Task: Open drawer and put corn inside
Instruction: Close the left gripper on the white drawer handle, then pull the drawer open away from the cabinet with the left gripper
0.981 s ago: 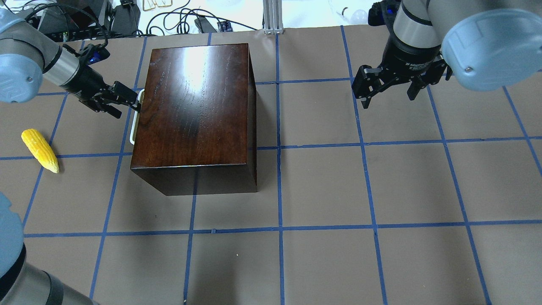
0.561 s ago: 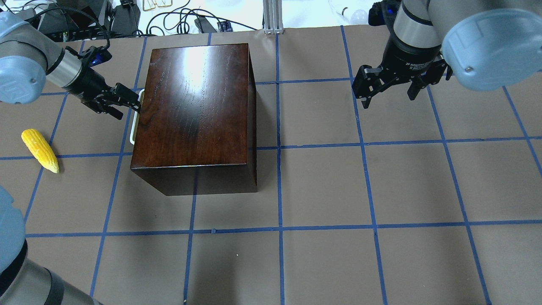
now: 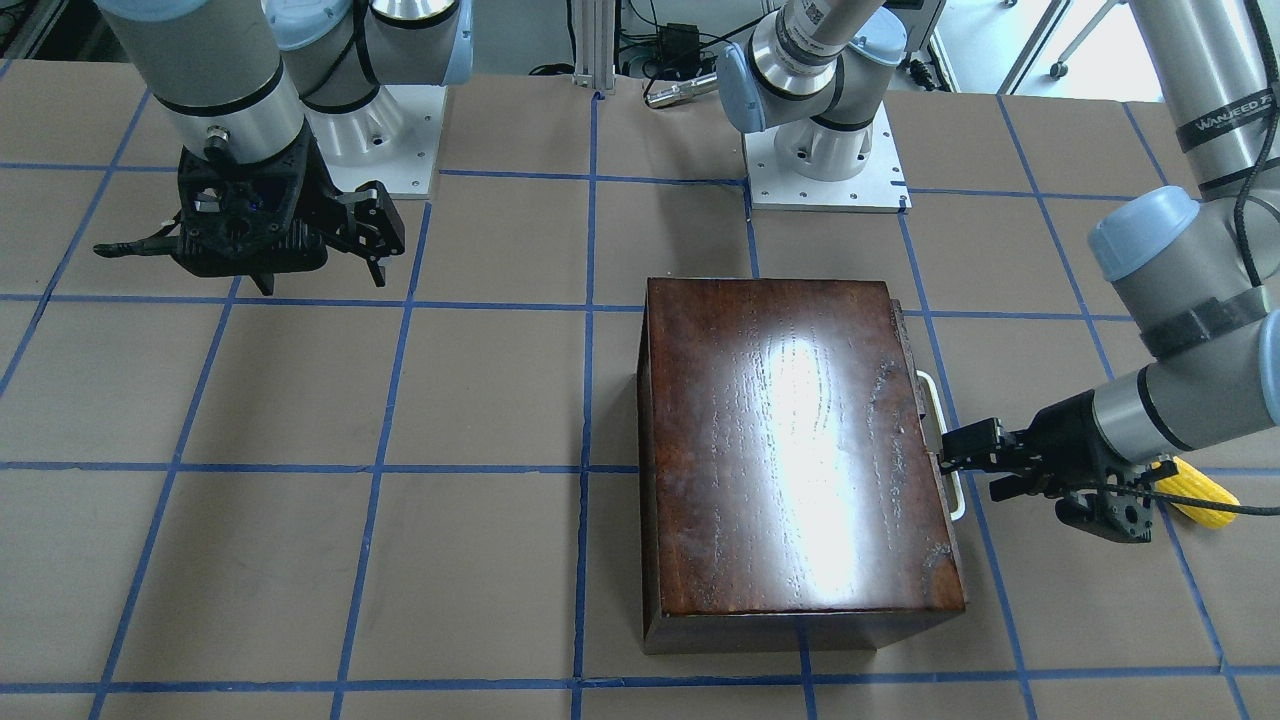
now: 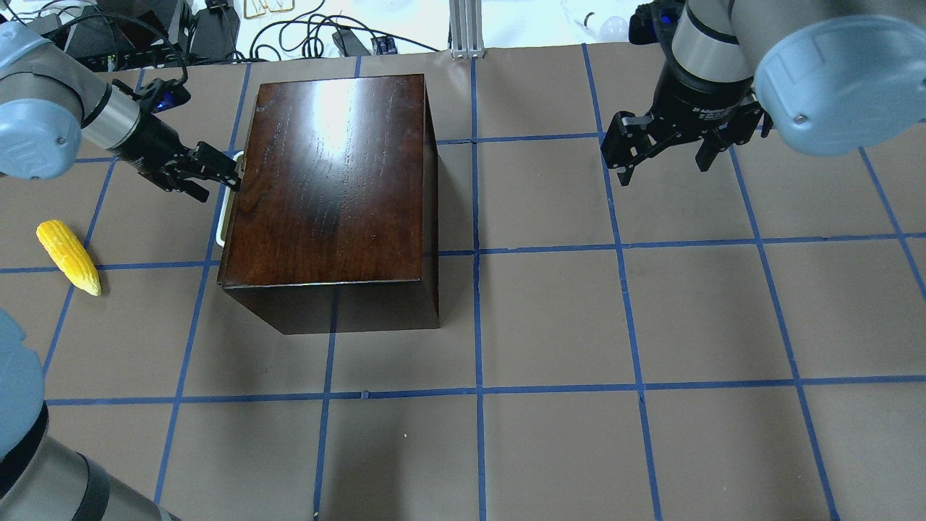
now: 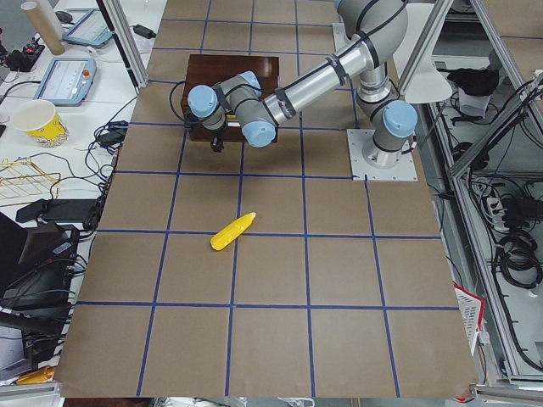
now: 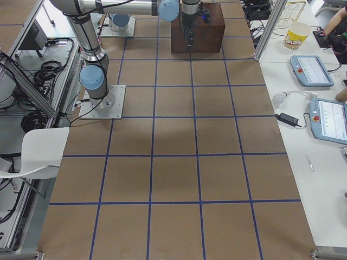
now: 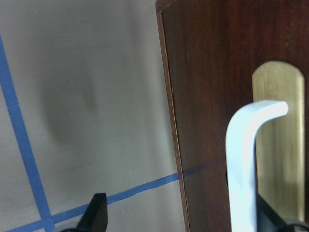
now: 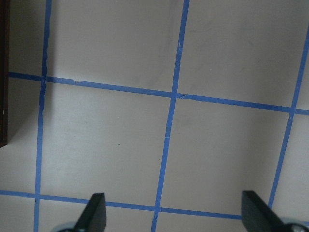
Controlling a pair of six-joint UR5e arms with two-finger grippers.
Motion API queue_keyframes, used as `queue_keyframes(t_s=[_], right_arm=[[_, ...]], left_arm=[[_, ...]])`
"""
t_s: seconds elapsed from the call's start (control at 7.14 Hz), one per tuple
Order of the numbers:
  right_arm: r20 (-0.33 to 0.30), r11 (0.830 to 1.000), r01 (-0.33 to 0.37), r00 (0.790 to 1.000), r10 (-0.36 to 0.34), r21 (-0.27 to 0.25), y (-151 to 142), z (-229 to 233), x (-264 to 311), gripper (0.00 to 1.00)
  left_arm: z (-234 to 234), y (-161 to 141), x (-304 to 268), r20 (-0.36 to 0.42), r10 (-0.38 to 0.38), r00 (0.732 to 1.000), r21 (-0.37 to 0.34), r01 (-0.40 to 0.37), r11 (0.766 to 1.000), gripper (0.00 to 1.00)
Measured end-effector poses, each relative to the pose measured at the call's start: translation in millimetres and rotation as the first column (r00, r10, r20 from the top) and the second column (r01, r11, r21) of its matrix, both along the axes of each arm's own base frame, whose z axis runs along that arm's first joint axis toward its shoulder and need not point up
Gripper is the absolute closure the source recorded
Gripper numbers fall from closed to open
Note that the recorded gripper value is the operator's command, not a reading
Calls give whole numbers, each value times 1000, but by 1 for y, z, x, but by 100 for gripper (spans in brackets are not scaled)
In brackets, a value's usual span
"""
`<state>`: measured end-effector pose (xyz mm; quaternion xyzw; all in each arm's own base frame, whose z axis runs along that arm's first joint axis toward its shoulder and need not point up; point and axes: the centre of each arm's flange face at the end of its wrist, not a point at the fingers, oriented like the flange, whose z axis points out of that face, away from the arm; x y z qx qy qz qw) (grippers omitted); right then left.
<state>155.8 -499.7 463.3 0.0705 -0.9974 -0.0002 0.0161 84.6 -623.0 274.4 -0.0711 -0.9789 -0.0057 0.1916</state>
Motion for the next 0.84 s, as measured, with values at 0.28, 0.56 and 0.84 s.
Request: queue_keyframes(t_s=[0.28,0.56,0.84], right_arm=[[0,1000,1,1000,-1,0,0,0,-1,0],[0,1000,2,1000,-2,0,0,0,-1,0],[0,1000,2,1000,-2,0,0,0,-1,0]], left_arm=[[3,-1,3,6,1,1000,-7,-1,1000,0],[3,-1,6,12,-1,1000,-9,1,1000,0],[3,0,10,34,-28,999,-10,29,1000,0]])
